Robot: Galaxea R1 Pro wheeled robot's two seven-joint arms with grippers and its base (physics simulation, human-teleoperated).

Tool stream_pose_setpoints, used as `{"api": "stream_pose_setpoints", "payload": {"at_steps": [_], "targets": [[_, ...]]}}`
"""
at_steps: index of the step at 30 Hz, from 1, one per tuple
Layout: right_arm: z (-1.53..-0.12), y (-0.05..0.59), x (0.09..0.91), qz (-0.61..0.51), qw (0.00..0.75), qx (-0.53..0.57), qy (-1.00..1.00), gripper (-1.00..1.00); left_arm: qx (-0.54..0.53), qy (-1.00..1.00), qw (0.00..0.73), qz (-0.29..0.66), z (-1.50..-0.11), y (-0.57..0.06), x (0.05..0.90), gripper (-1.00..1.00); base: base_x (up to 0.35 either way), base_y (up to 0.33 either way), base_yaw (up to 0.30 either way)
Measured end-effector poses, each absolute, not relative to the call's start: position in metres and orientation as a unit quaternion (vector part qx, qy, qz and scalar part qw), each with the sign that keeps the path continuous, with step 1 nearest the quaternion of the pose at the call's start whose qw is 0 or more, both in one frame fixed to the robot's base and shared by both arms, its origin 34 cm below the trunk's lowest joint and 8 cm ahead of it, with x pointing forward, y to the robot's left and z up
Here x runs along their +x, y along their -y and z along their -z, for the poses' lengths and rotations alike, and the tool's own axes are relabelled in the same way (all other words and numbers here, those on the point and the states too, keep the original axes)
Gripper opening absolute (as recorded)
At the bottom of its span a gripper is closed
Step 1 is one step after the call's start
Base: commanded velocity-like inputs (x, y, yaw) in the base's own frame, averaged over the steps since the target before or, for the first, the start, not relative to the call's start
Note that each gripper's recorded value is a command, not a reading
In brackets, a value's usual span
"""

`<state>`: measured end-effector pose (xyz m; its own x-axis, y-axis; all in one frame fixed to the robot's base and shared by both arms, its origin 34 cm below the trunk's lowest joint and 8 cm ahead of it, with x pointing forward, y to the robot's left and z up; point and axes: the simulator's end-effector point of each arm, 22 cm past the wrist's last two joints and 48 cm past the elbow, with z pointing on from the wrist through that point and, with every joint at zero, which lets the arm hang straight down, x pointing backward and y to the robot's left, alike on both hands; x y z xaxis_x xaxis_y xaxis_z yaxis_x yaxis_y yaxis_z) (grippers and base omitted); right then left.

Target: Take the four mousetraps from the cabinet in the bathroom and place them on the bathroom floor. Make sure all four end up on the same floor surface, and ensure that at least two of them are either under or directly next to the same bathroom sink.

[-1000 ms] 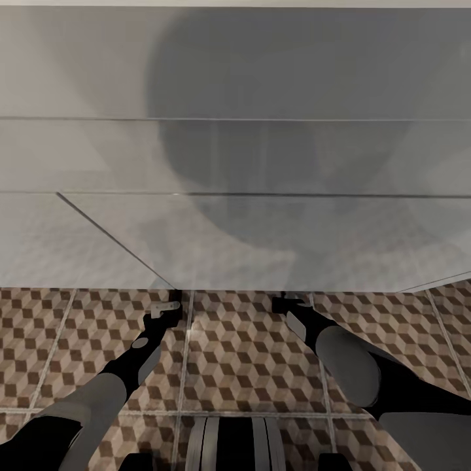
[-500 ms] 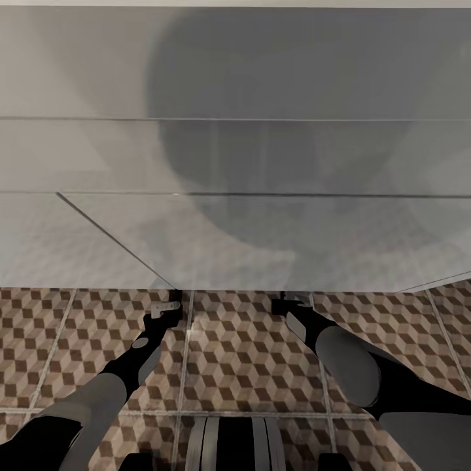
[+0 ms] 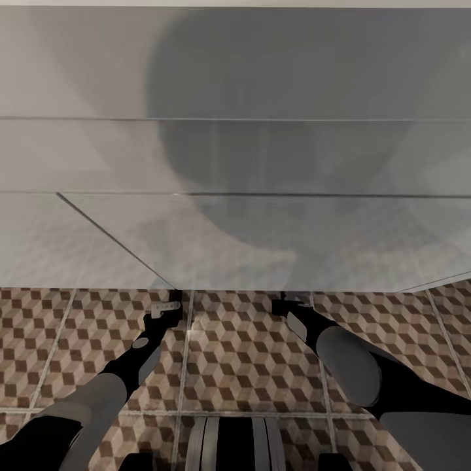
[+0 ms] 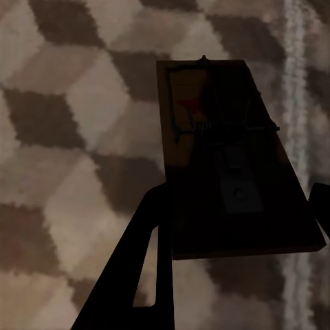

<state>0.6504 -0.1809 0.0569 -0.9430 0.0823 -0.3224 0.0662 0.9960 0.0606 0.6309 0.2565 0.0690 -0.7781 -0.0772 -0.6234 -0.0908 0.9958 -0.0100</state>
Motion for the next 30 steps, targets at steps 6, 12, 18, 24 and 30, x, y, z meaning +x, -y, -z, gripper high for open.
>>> {"api": "stream_pose_setpoints", "payload": {"at_steps": [6,12,18,24,30], "targets": [[-0.0568,0.1809,0.6502,-0.024,0.164,0.038,-0.985,-1.0,-0.045,-0.943,0.33,-0.01,-0.0688,-0.2565,0.6306,-1.0,0.0,0.0,0.0],[-0.0566,0.1809,0.6495,-0.024,0.162,0.037,-0.986,-1.0,-0.045,-0.943,0.329,-0.01,-0.0686,-0.2565,0.6302,-1.0,0.0,0.0,0.0],[-0.0561,0.1806,0.6481,-0.025,0.159,0.038,-0.986,1.0,-0.045,-0.943,0.329,-0.01,-0.0685,-0.2566,0.63,-1.0,0.0,0.0,0.0],[-0.0561,0.1807,0.6479,-0.025,0.159,0.038,-0.986,1.0,-0.045,-0.943,0.329,-0.01,-0.0686,-0.2566,0.6302,-1.0,0.0,0.0,0.0],[-0.056,0.1807,0.6479,-0.025,0.159,0.038,-0.986,1.0,-0.045,-0.943,0.329,-0.01,-0.0685,-0.2565,0.6302,-1.0,0.0,0.0,0.0]]}}
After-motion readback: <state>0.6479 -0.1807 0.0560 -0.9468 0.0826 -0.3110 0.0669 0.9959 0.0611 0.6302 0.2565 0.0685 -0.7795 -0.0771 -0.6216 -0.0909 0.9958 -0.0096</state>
